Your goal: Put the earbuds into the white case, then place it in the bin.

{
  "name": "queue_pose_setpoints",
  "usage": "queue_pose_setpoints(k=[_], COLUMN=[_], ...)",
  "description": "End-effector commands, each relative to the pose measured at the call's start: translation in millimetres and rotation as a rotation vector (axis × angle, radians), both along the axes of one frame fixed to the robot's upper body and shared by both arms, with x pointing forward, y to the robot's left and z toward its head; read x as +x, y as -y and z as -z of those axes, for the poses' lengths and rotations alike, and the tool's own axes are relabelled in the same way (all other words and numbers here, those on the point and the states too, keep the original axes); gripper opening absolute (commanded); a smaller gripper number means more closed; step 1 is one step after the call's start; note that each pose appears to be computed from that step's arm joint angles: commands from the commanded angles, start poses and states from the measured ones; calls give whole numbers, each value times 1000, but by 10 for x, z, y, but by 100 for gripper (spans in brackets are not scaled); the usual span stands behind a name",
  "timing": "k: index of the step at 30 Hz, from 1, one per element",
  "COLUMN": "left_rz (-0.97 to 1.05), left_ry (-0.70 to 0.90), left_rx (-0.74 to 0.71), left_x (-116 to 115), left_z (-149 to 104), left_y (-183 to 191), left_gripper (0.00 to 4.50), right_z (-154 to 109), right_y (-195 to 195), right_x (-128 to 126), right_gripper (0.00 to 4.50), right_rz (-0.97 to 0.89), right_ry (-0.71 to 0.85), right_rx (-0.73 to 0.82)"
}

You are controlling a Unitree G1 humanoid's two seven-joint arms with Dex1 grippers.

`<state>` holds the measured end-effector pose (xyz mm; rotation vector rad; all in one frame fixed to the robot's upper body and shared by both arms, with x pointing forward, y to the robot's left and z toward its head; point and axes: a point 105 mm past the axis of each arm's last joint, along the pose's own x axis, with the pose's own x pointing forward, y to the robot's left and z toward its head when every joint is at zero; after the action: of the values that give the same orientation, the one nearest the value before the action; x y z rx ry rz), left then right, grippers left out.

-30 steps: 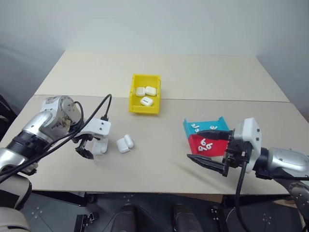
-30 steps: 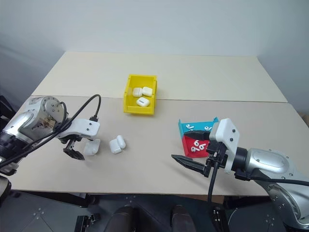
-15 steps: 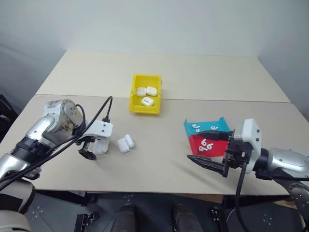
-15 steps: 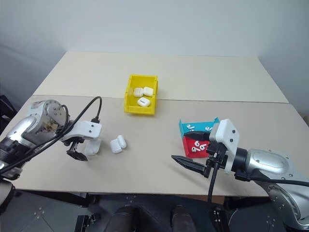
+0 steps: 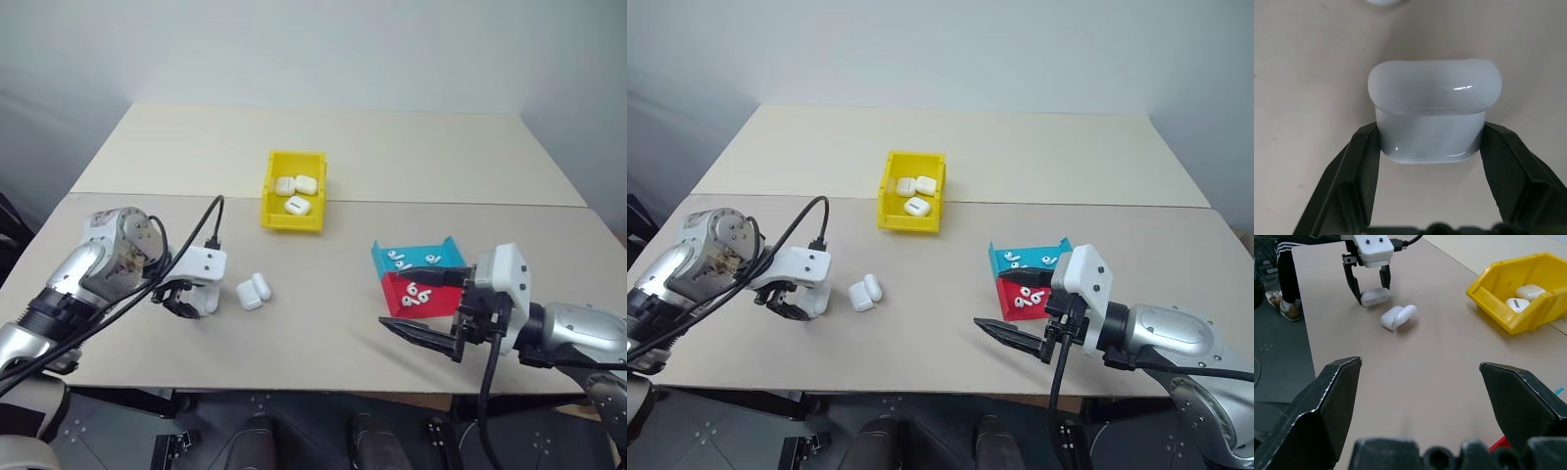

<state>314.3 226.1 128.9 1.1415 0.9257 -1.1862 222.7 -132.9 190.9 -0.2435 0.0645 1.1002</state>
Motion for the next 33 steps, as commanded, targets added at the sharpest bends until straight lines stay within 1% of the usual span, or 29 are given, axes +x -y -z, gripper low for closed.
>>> queue_pose_setpoints(k=[1,3,4,6,9,11,15,16,17,19,21,23,26,29,31,33], left_rz=[-20,-43,-48,-49,-100,-131,-199,-197,-151,-66,13,72,207,309,346,379], left_ry=[48,79,107,194,268,379,398,348,321,255,201,107,36,-3,-31,-41], left_rx=[-44,-125,-191,-353,-547,-709,-1092,-1174,-1226,-1286,-1339,-1403,-1447,-1478,-1507,-1515], left_x=[-13,-24,-27,-19,-40,-8,-15,-45,-96,-189,-258,-322,-434,-500,-524,-531], left_z=[-223,-382,-458,-592,-777,-932,-1265,-1298,-1310,-1287,-1269,-1267,-1231,-1213,-1233,-1234], left_y=[-89,-148,-165,-152,-131,-69,234,342,458,672,876,1055,1292,1453,1513,1559], left_gripper=[277,277,277,277,277,277,277,277,277,277,277,277,277,277,277,277], right_z=[-91,-93,-97,-105,-139,-184,-286,-314,-342,-394,-413,-387,-348,-338,-341,-282], right_y=[-5,11,21,43,80,108,167,181,194,222,263,326,432,445,431,441], right_x=[-41,-45,-41,-26,5,29,92,112,135,191,267,381,514,535,545,578], right_gripper=[450,450,450,450,450,450,450,450,450,450,450,450,450,450,450,450], right_rz=[-16,-18,-18,-15,-9,-8,-5,-3,0,8,34,88,148,95,31,-57], right_ry=[60,59,59,59,55,54,55,58,58,49,48,35,0,-14,-16,30], right_rx=[-6,-8,-8,-9,8,24,34,30,27,12,-44,-135,-300,-459,-531,-656])
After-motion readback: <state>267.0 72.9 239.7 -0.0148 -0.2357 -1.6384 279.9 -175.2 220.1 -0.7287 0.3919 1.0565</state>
